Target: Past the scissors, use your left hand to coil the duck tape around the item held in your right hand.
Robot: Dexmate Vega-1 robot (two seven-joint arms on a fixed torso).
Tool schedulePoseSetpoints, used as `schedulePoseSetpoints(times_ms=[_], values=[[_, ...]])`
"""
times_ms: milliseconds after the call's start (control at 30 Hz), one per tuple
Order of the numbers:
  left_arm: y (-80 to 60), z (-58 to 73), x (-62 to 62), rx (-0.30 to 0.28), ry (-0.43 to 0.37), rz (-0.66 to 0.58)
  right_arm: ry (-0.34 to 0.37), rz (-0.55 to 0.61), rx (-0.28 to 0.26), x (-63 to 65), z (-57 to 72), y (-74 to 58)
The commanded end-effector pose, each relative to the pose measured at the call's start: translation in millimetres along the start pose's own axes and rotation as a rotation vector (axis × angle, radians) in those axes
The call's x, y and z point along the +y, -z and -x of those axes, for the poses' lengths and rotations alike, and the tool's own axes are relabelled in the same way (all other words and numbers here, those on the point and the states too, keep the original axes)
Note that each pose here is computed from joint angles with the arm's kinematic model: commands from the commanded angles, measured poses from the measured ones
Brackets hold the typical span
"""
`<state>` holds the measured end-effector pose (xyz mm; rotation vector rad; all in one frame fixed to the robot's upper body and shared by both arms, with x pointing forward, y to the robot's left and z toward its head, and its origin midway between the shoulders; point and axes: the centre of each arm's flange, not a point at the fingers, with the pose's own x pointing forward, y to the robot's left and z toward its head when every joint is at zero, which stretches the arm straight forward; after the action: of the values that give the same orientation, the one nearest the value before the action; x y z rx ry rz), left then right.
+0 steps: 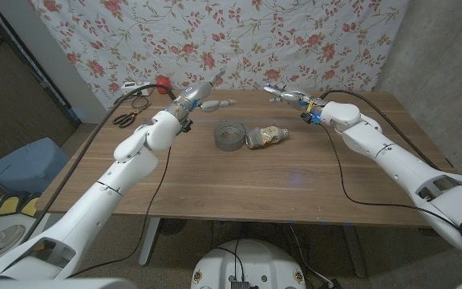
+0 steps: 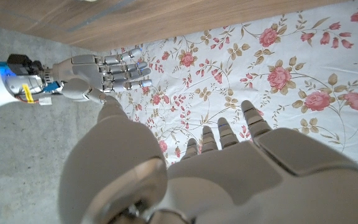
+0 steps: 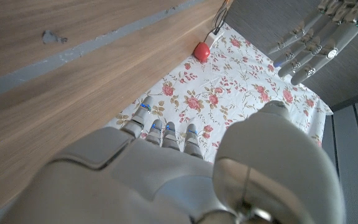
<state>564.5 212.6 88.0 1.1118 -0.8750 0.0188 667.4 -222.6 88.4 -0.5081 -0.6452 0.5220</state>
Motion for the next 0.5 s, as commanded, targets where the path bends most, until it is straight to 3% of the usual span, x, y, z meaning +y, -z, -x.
schedulePoseSetpoints(times_ms=[33, 233, 500], values=[[21.3, 9.5, 12.9, -0.078, -0.076, 0.322, 0.13, -0.192, -0.134, -8.2, 14.3, 4.8], [37.0, 14.0, 13.6, -0.118, -0.067, 0.508, 0.199, -0.288, -0.208, -10.3, 23.8, 5.7], [59.0, 18.4, 13.7, -0.141, -0.054, 0.701, 0.308, -0.386, -0.264, -13.6, 38.6, 15.0]])
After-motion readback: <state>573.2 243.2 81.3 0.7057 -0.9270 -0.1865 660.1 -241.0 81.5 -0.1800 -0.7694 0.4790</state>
